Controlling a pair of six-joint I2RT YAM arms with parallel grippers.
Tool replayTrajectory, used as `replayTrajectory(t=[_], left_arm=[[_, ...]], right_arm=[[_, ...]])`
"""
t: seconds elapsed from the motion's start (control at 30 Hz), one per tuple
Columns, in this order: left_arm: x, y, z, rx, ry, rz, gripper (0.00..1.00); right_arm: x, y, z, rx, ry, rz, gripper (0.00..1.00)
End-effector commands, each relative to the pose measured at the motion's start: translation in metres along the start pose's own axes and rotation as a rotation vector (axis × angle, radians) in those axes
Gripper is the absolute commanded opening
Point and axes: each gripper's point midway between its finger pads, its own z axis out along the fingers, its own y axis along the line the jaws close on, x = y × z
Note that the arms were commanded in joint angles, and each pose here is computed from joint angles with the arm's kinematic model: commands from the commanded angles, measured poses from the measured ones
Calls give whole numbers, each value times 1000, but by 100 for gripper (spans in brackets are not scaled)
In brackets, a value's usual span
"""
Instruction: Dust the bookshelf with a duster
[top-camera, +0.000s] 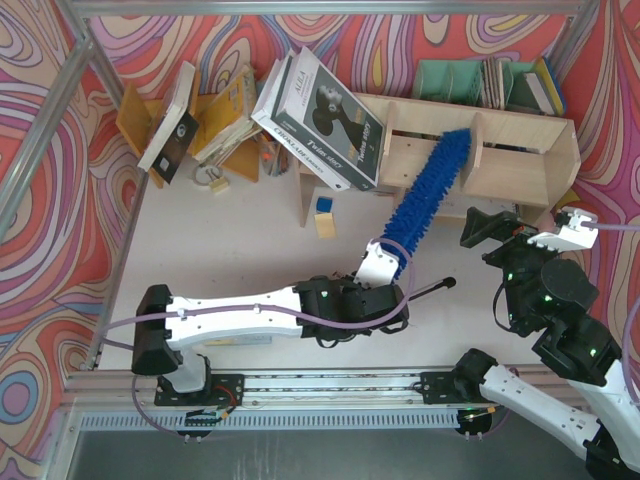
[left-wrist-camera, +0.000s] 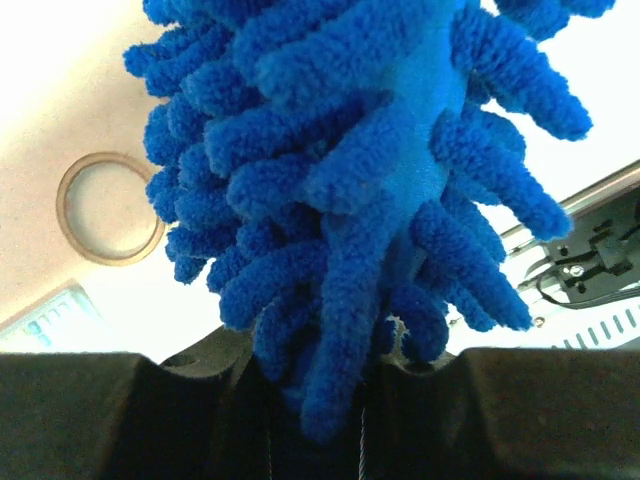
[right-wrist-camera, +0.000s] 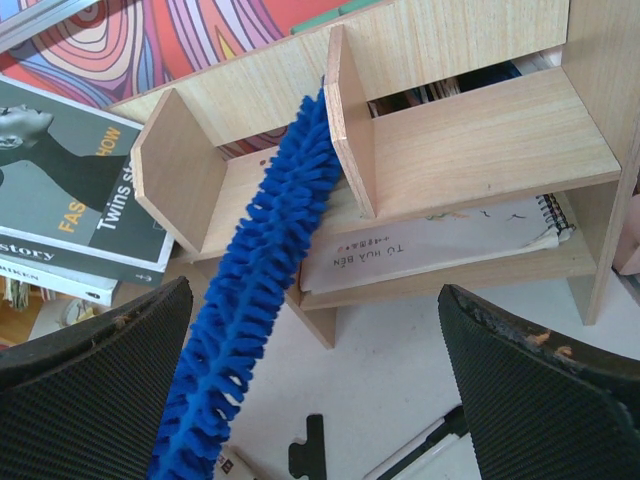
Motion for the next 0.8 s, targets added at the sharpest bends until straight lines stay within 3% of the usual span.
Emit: replayTrajectory(t=[0.0,0.17,0.53,0.77], left_arm=[[-21,-21,1,65,-43,36,0],[-19,-17,1,47,-40,29,0],[-9,34,-12,-38,-76,-64,0],[-7,23,-2,-9,-47,-52,0]], right_arm=[[2,-3,1,20,-3,-4,99],[2,-4,1,23,-4,-8,99],[6,-5,1,24,0,-5,99],[5,-5,0,22,1,-2,99]])
